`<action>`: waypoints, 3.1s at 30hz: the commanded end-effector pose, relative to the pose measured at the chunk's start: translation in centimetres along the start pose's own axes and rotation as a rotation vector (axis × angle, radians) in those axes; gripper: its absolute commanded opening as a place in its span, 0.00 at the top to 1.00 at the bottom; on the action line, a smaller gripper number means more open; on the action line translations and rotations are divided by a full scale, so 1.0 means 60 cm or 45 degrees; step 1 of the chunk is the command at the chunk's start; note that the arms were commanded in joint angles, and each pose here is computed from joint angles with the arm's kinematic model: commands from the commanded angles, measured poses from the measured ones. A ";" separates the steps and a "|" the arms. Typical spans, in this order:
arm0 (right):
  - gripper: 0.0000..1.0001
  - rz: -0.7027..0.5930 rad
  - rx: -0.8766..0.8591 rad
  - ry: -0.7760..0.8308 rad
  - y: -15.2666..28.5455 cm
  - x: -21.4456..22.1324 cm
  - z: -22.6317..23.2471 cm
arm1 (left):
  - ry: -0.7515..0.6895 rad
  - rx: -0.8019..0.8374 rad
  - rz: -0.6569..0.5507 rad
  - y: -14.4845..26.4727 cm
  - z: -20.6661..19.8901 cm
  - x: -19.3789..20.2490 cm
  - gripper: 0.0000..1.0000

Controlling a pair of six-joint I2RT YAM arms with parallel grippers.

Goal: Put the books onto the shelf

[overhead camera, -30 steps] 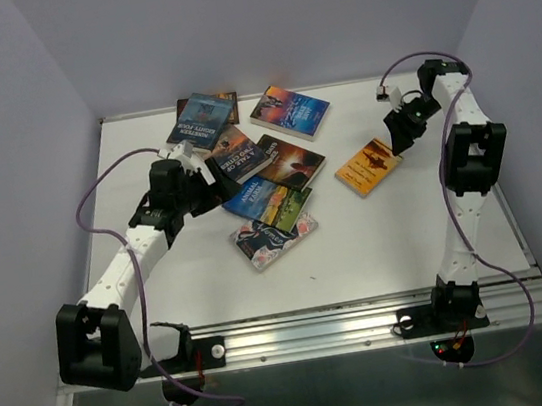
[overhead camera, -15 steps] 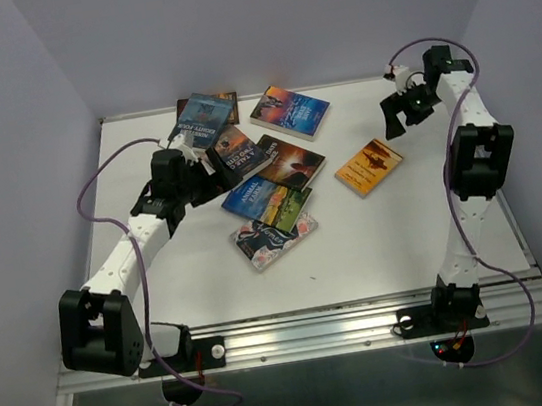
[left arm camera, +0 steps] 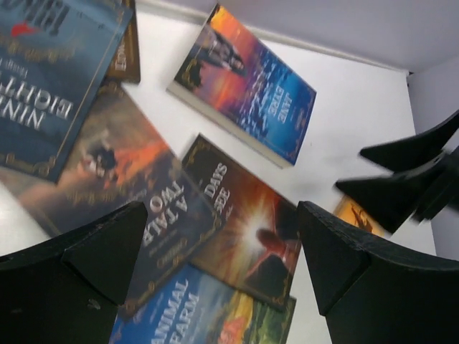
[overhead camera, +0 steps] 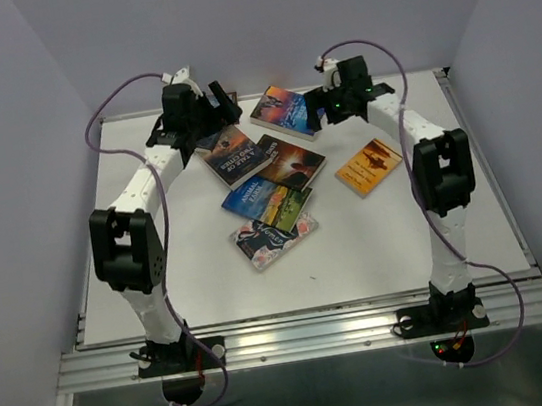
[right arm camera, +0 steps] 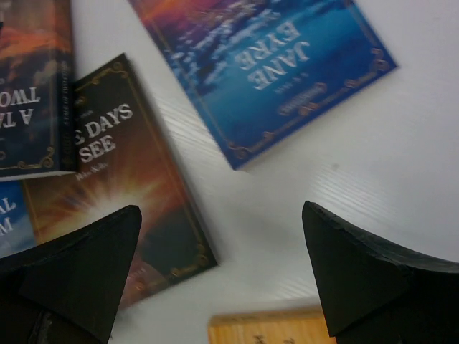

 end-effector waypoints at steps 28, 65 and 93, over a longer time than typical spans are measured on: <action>0.02 -0.133 0.583 -0.214 -0.142 0.085 -0.026 | -0.216 0.203 -0.071 -0.348 -0.029 0.008 0.01; 0.00 -0.368 0.641 -0.725 0.086 0.090 -0.089 | -0.232 0.238 0.472 -0.302 -0.082 0.322 0.66; 0.00 -0.345 0.396 -0.993 0.043 0.086 -0.099 | -0.208 0.343 0.454 -0.148 -0.284 0.340 0.67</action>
Point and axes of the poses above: each gripper's point midway between its finger pads, its own y axis back along the fingers, its own z axis along the line the jaws close on, x = y × z, the point moved 2 cm from there along y, back along the fingers, and after that the axes turned 7 degrees about y, right-handed, at the moved point
